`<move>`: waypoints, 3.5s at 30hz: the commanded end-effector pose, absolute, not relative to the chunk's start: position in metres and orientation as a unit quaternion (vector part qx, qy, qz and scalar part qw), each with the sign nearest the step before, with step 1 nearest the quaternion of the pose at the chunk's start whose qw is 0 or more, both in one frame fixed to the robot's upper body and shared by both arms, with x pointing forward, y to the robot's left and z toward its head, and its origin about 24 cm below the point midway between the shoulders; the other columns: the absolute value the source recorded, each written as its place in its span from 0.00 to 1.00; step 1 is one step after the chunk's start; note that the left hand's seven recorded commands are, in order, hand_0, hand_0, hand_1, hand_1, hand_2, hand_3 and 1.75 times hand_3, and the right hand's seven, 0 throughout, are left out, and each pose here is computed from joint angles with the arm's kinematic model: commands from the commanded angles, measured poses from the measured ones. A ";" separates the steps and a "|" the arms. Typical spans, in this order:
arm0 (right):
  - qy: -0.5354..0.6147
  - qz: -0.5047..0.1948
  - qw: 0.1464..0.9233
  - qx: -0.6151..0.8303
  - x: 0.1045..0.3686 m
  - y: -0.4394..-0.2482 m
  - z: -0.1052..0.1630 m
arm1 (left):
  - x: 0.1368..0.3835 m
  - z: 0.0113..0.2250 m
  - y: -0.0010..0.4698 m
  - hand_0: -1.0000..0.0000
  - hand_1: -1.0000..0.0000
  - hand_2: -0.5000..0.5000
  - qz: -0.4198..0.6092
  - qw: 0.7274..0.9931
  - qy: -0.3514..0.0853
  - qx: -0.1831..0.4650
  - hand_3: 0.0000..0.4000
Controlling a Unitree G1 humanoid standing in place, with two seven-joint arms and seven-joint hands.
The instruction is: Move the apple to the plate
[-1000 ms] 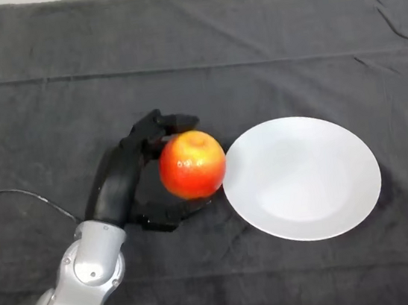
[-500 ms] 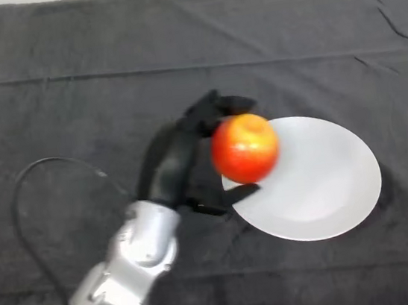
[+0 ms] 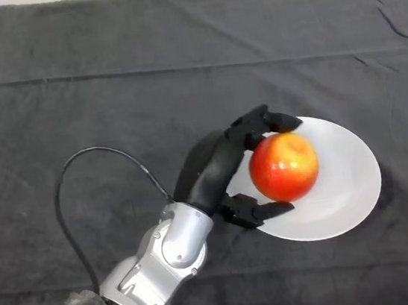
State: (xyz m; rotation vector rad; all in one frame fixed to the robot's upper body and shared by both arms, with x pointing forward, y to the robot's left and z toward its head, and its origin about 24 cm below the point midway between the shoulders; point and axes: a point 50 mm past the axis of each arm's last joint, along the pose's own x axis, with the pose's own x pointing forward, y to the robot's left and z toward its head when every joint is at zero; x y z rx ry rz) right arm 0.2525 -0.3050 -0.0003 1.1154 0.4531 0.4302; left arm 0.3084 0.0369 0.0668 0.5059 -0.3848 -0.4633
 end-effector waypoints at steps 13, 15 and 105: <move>0.207 0.194 0.812 0.509 0.255 -0.315 0.009 | 0.318 0.074 0.038 1.00 1.00 0.50 -0.246 0.912 -0.204 0.258 0.00; 0.207 0.195 0.812 0.509 0.255 -0.315 0.009 | 0.318 0.074 0.039 1.00 1.00 0.50 -0.247 0.911 -0.203 0.259 0.00; 0.208 0.195 0.813 0.508 0.255 -0.315 0.009 | 0.221 0.144 0.360 1.00 1.00 0.50 0.408 0.838 -0.331 0.147 0.00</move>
